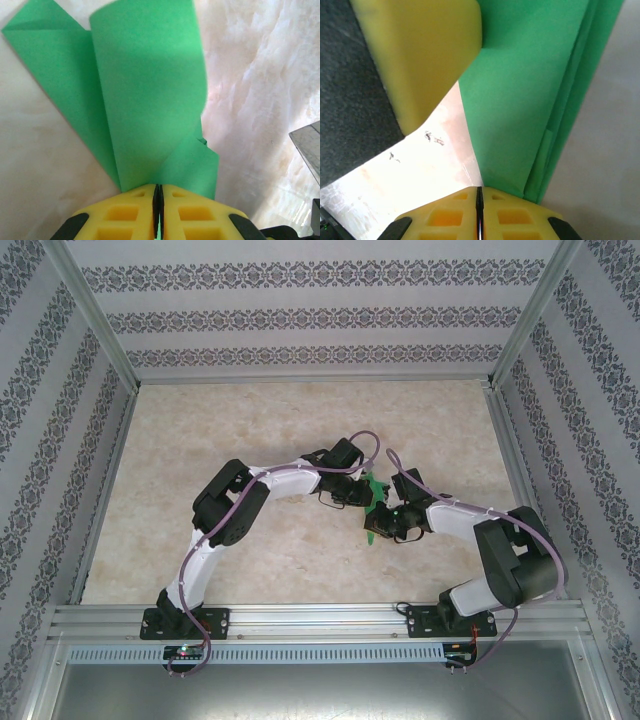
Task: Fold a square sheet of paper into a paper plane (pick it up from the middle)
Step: Fold the wing for the fifth time at the center of the table.
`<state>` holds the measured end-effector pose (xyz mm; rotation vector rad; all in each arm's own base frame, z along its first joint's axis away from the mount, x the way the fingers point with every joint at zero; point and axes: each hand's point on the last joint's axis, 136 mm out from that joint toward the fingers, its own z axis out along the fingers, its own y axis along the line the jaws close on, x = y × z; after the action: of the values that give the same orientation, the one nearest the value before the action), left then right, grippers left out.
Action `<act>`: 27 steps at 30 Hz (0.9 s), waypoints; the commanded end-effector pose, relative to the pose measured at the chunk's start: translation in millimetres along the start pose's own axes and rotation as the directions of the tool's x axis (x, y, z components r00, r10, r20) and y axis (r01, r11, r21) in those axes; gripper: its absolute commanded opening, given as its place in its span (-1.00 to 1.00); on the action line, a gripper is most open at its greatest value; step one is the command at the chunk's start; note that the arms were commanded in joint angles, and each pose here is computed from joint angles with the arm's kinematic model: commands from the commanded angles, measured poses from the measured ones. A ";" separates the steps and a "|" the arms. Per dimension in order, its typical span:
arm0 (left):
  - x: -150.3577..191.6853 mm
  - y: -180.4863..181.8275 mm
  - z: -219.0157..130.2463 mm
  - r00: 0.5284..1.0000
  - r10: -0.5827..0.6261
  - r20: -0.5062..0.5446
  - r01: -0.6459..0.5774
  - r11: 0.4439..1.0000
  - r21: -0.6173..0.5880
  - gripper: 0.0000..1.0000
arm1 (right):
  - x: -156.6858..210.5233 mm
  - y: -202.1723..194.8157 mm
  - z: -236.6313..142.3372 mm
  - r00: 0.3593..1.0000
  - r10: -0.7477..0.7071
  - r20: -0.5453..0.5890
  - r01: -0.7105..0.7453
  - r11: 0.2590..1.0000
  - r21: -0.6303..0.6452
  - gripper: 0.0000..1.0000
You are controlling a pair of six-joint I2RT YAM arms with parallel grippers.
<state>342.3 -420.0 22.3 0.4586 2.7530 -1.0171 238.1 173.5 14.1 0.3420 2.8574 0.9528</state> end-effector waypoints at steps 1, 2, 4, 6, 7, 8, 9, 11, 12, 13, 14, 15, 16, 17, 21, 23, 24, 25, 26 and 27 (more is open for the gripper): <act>18.9 43.4 12.2 0.995 -0.071 -0.074 0.062 0.992 -0.114 -0.72 | 15.0 -35.6 2.7 0.999 0.028 -0.028 -0.024 0.992 0.121 -0.79; 16.9 43.1 12.0 0.995 -0.072 -0.070 0.064 0.992 -0.111 -0.71 | 16.9 -37.4 2.3 0.999 0.028 -0.030 -0.024 0.992 0.128 -0.80; 12.1 41.6 11.8 0.994 -0.085 -0.062 0.079 0.992 -0.094 -0.71 | 21.9 -42.6 1.6 0.999 0.033 -0.036 -0.027 0.989 0.147 -0.80; 7.0 41.9 12.3 0.994 -0.095 -0.053 0.090 0.992 -0.086 -0.71 | 26.0 -46.3 0.8 0.998 0.040 -0.038 -0.033 0.987 0.155 -0.82; 3.9 41.4 11.8 0.994 -0.098 -0.048 0.093 0.992 -0.084 -0.71 | 28.5 -48.0 0.6 0.998 0.043 -0.040 -0.036 0.987 0.159 -0.82; 0.5 40.2 11.5 0.994 -0.097 -0.041 0.093 0.992 -0.082 -0.71 | 30.4 -49.7 0.5 0.998 0.047 -0.042 -0.039 0.986 0.163 -0.82; -2.7 39.1 11.7 0.994 -0.100 -0.035 0.097 0.992 -0.077 -0.72 | 32.4 -51.2 0.8 0.998 0.050 -0.044 -0.042 0.985 0.165 -0.82; -9.4 36.5 11.1 0.994 -0.103 -0.024 0.102 0.993 -0.065 -0.72 | 36.3 -54.3 1.3 0.997 0.055 -0.051 -0.045 0.984 0.171 -0.82; -13.2 36.4 10.6 0.994 -0.109 -0.017 0.108 0.992 -0.062 -0.71 | 37.8 -55.7 1.5 0.997 0.059 -0.052 -0.049 0.984 0.173 -0.82; -16.5 36.4 10.4 0.994 -0.113 -0.011 0.112 0.992 -0.060 -0.71 | 39.5 -56.9 1.8 0.997 0.061 -0.054 -0.051 0.983 0.174 -0.82; -19.6 36.5 10.6 0.993 -0.116 -0.005 0.115 0.992 -0.059 -0.72 | 40.9 -57.8 2.1 0.996 0.064 -0.057 -0.053 0.983 0.174 -0.83; -23.2 36.3 9.7 0.993 -0.119 0.003 0.119 0.991 -0.058 -0.71 | 41.9 -58.2 2.2 0.996 0.066 -0.058 -0.055 0.984 0.172 -0.83; -26.3 37.6 9.5 0.992 -0.124 0.008 0.124 0.991 -0.057 -0.71 | 41.9 -58.3 1.9 0.996 0.064 -0.056 -0.053 0.984 0.173 -0.82; -29.1 38.6 9.6 0.992 -0.129 0.013 0.129 0.990 -0.056 -0.71 | 43.1 -59.7 1.9 0.996 0.068 -0.056 -0.057 0.983 0.175 -0.82; -43.9 38.2 7.9 0.989 -0.141 0.043 0.143 0.989 -0.041 -0.70 | 45.5 -60.7 1.0 0.996 0.069 -0.059 -0.057 0.982 0.178 -0.84; -51.7 37.8 7.2 0.989 -0.140 0.055 0.142 0.989 -0.042 -0.71 | 47.0 -61.5 0.9 0.996 0.071 -0.062 -0.059 0.982 0.180 -0.84; -54.4 38.2 7.5 0.988 -0.140 0.059 0.142 0.989 -0.041 -0.71 | 48.1 -62.4 0.5 0.995 0.073 -0.065 -0.060 0.981 0.183 -0.84; -57.3 40.1 8.7 0.988 -0.144 0.062 0.147 0.988 -0.043 -0.70 | 49.5 -63.3 0.1 0.995 0.075 -0.067 -0.061 0.981 0.186 -0.84; -60.3 40.8 9.4 0.987 -0.148 0.067 0.151 0.988 -0.041 -0.70 | 49.5 -64.0 -0.7 0.995 0.076 -0.065 -0.062 0.980 0.188 -0.84; -63.3 41.5 8.9 0.986 -0.150 0.072 0.153 0.987 -0.041 -0.71 | 51.0 -65.3 -1.2 0.995 0.078 -0.068 -0.064 0.979 0.193 -0.84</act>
<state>361.8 -437.1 24.6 0.3596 2.8327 -1.1348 240.3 162.5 12.7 0.3081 2.7667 0.8851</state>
